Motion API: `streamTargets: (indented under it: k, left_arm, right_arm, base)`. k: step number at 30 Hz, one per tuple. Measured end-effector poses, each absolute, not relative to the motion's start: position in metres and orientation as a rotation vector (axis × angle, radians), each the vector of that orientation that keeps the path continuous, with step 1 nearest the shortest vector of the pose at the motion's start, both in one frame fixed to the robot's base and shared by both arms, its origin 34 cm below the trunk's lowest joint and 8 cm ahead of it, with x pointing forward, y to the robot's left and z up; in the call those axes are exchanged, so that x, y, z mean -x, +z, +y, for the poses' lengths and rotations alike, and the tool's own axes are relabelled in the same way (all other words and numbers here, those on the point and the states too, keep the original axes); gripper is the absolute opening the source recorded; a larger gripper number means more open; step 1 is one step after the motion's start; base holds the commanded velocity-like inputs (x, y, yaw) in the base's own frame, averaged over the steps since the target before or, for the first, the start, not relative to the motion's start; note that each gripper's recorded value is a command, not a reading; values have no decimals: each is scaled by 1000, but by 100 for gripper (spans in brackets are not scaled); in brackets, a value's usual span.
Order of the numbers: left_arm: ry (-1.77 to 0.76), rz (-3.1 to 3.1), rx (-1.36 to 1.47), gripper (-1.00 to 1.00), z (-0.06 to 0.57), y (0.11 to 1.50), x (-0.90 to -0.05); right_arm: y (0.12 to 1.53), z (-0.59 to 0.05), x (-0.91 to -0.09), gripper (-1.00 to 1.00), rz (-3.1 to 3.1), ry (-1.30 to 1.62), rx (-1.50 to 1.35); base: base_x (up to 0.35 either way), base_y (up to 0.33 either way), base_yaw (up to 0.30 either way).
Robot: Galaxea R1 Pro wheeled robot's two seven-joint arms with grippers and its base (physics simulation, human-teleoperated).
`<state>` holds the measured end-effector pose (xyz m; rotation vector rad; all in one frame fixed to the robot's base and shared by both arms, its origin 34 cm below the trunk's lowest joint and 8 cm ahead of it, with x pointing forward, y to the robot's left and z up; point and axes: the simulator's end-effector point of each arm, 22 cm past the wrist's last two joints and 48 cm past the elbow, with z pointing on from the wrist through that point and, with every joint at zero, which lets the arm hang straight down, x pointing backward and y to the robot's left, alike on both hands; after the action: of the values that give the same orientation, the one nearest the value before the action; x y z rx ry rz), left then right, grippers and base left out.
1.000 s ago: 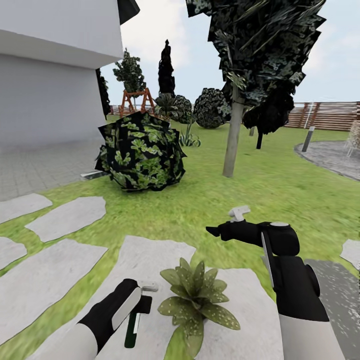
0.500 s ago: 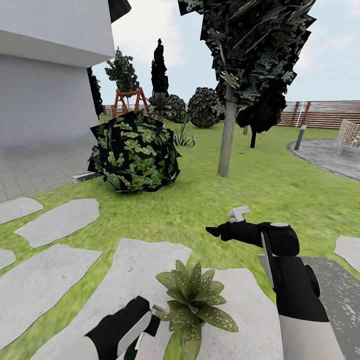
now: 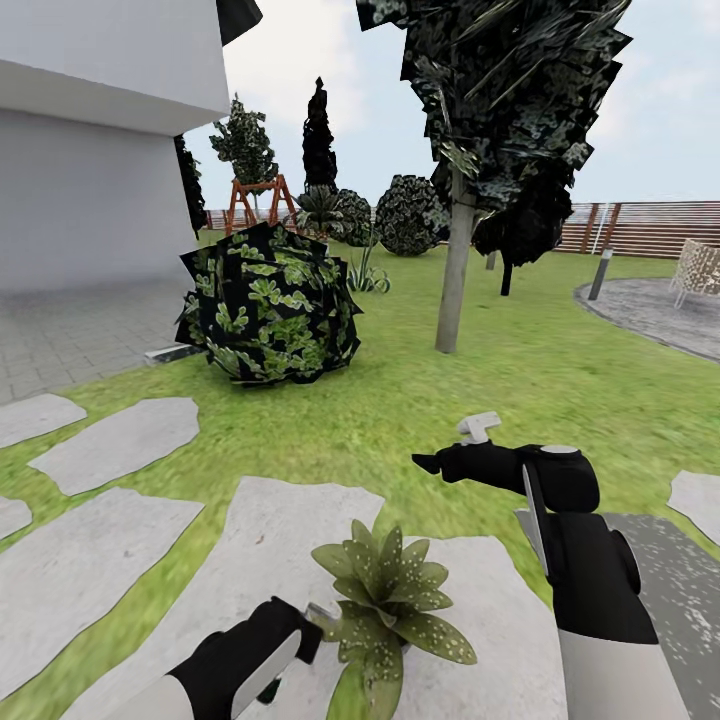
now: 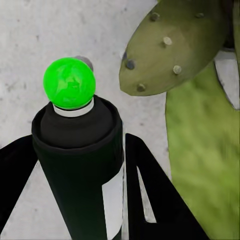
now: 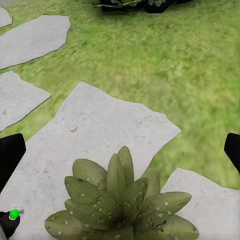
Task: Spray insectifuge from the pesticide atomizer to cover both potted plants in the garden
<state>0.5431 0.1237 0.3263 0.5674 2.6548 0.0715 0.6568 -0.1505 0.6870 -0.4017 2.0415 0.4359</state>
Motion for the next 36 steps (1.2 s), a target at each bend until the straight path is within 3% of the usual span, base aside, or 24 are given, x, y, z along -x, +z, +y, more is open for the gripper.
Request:
streamTargets:
  k: [12, 19, 36]
  left_arm:
    - [258, 2536, -711, -100, 146, 335, -563]
    - [140, 2344, -936, -100, 134, 341, -582]
    - [-192, 2410, -1094, -100, 109, 318, -546]
  right_arm:
    - [687, -151, -657, 100, 2042, 435, 402]
    - [687, -151, -657, 100, 2042, 436, 402]
    - [687, -150, -657, 100, 2042, 436, 402]
  base:
    - [0, 0, 0]
    - [0, 0, 0]
    - [0, 0, 0]
